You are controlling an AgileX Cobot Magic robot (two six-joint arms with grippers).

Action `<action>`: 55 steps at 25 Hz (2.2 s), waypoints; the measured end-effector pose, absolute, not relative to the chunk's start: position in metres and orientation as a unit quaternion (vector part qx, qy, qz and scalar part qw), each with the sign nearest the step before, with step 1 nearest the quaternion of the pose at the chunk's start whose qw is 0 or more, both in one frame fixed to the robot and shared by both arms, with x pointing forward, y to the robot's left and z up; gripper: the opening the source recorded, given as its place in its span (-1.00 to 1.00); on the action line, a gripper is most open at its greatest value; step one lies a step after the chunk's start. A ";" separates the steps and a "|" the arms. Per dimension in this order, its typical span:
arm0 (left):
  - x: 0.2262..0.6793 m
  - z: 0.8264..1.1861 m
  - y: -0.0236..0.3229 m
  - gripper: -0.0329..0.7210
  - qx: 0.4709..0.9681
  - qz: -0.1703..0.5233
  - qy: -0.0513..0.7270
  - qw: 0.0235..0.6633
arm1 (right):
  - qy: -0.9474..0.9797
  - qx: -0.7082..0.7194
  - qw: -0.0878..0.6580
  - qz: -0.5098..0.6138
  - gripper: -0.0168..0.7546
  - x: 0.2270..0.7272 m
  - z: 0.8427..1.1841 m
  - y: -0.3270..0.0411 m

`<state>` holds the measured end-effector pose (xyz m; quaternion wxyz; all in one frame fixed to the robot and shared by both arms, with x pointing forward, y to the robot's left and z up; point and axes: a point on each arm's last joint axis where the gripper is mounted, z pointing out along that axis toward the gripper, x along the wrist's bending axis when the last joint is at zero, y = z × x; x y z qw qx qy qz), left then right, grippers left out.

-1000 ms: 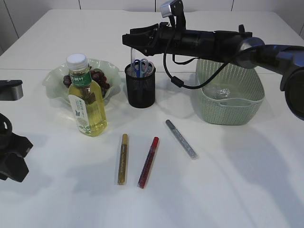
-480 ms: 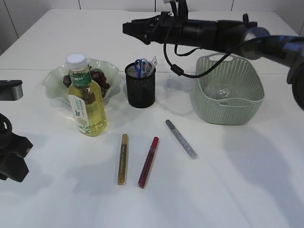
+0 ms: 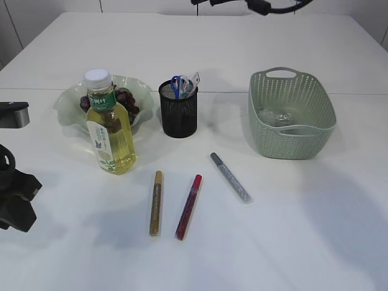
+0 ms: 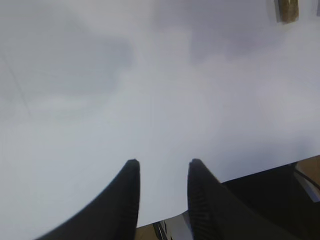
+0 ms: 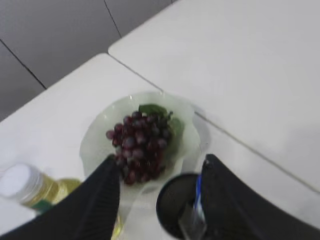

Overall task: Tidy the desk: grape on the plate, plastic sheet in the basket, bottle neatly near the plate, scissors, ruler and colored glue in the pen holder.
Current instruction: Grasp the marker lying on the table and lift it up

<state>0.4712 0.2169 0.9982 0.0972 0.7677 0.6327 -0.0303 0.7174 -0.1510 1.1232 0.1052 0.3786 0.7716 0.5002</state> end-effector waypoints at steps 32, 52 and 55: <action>0.478 0.999 0.215 -0.28 0.763 -0.007 0.634 0.127 | 0.836 0.540 0.045 0.086 0.09 0.653 1.004 -0.089; 0.480 0.999 0.216 -0.28 0.764 0.004 0.631 0.131 | 0.836 0.548 0.027 0.019 0.09 0.665 0.935 -0.087; 0.480 0.999 0.216 -0.28 0.764 0.004 0.631 0.131 | 0.836 0.549 0.021 0.009 0.09 0.666 0.923 -0.086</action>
